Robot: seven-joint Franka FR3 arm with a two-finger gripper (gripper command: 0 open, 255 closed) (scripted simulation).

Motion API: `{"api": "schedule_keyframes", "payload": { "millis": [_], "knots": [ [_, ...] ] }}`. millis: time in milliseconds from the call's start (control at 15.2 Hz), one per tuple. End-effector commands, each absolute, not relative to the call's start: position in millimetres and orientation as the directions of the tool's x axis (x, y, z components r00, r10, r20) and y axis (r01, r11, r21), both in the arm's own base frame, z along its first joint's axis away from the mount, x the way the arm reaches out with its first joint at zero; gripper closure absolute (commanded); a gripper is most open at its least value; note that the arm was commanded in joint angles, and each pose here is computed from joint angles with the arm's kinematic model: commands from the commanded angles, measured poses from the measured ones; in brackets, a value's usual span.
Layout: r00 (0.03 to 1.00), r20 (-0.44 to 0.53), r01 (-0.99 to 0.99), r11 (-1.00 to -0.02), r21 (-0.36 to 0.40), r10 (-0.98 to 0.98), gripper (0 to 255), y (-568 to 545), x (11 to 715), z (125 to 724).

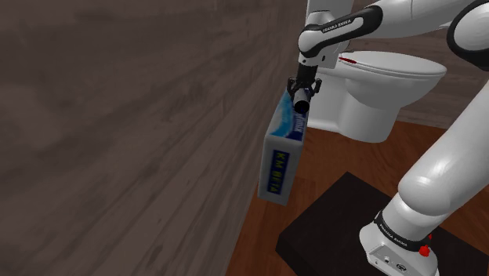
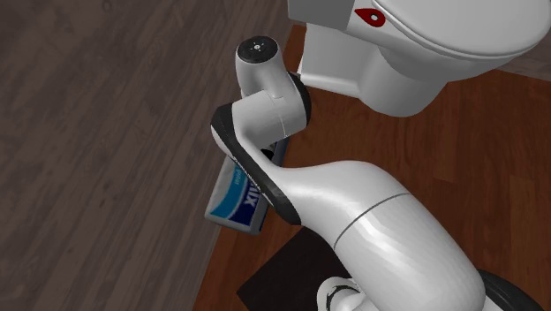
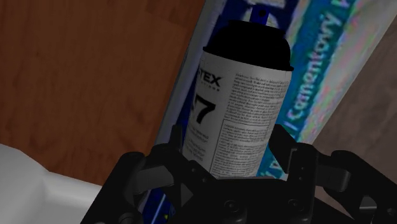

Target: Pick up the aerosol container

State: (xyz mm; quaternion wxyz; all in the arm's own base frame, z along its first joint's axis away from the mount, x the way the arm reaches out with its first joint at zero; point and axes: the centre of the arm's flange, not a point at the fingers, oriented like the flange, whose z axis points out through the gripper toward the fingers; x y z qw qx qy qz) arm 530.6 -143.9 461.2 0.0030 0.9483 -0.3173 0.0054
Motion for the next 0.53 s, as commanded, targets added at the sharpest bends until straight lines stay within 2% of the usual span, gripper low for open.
{"api": "schedule_keyframes", "payload": {
  "millis": [0,462],
  "knots": [
    [0.799,0.01,-0.601,-0.799,0.004,-0.601,255,-145,531,466],
    [0.799,0.01,-0.601,-0.799,0.004,-0.601,255,-145,531,503]
  ]
}}
